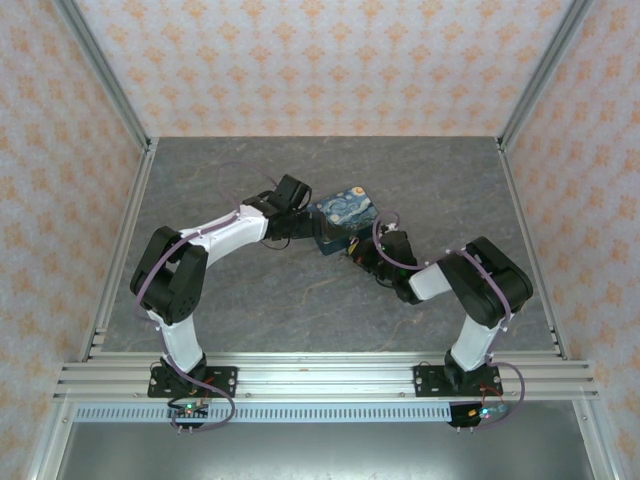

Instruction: Unlock the padlock with the key

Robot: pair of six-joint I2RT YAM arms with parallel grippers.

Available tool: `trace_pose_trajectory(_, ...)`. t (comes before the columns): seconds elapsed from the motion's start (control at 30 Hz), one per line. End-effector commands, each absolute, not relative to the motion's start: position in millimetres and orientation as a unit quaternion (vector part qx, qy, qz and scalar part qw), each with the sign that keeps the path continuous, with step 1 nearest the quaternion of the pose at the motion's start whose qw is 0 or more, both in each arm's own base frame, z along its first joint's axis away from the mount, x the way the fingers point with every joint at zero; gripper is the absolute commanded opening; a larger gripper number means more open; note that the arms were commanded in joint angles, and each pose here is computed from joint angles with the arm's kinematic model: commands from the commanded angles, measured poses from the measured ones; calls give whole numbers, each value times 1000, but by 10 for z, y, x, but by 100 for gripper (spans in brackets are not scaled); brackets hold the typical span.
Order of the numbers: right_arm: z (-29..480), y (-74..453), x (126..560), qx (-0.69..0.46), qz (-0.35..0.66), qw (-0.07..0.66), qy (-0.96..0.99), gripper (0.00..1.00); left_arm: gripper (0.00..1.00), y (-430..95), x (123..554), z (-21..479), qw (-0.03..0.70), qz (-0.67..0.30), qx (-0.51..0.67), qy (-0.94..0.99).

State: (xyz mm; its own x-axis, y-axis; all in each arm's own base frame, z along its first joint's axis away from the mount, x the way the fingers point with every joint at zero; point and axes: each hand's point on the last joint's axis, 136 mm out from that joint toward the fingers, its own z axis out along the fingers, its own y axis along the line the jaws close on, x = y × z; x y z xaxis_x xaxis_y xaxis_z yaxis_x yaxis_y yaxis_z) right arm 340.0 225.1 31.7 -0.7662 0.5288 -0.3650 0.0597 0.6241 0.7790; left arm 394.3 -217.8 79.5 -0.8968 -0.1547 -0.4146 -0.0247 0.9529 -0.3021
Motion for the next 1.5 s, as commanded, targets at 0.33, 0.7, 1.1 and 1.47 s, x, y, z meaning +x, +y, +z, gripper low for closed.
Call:
trace_pose_trajectory(0.33,257,2083,3511,230,392,282,845,0,90,-2016,3745,428,189,-87,-33,978)
trace_pose_trajectory(0.7,298,2084,3641,258,409,280,829,0,88,-1967,3681,321,179,-75,-33,981)
trace_pose_trajectory(1.1,341,1965,3753,268,395,285,831,0,87,-1943,3651,252,169,-66,-32,983)
trace_pose_trajectory(1.47,370,1854,3867,280,387,293,828,0,87,-1939,3639,238,167,-64,-30,984)
